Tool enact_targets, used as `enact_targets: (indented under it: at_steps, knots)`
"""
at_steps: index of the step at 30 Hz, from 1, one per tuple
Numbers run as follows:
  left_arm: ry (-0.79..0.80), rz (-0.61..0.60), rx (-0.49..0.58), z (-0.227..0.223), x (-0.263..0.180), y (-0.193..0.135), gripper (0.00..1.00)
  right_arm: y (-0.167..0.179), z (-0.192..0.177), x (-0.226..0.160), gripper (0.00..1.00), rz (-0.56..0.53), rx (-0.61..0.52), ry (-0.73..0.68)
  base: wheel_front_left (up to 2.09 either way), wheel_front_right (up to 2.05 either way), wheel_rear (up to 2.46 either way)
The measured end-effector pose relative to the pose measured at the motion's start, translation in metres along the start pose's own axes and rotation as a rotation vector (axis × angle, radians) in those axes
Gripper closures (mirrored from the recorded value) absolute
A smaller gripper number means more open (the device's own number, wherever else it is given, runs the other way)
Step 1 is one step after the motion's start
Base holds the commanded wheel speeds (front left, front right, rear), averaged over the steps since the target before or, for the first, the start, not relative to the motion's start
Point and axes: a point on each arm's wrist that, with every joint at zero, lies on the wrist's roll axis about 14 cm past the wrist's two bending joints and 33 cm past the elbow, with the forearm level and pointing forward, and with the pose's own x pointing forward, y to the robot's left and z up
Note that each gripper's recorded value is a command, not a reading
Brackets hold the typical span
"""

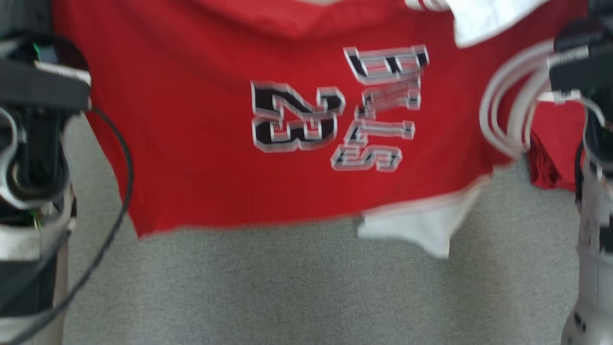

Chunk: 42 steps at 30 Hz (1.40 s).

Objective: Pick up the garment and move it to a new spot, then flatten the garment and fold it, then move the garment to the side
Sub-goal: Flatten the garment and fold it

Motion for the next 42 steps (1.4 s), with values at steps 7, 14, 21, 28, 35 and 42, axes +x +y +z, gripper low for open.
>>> enact_targets:
  at_steps: [7,14,21,28,35,42]
  knots:
    - [-0.016,0.085,-0.026,-0.027,0.039,0.052,1.00,-0.003,-0.024,0.069,1.00,0.030,-0.050,-0.045,0.00,0.00,0.00]
    - [-0.167,0.122,0.025,-0.021,0.073,0.089,1.00,-0.003,-0.013,0.127,1.00,0.021,-0.142,-0.219,0.00,0.00,0.00]
    - [-0.146,0.109,0.058,-0.054,0.072,0.105,1.00,0.000,-0.079,0.129,1.00,0.040,-0.155,-0.089,0.00,0.00,0.00]
    - [0.033,0.201,0.062,-0.123,0.027,0.138,1.00,-0.003,-0.158,0.089,1.00,0.049,-0.098,0.154,0.00,0.00,0.00]
    - [0.181,0.227,0.070,-0.159,-0.024,0.135,1.00,-0.010,-0.184,0.036,1.00,0.040,0.002,0.358,0.00,0.00,0.00]
    - [0.284,0.257,0.052,-0.170,-0.079,0.129,1.00,-0.002,-0.180,-0.023,1.00,0.059,0.066,0.474,0.00,0.00,0.00]
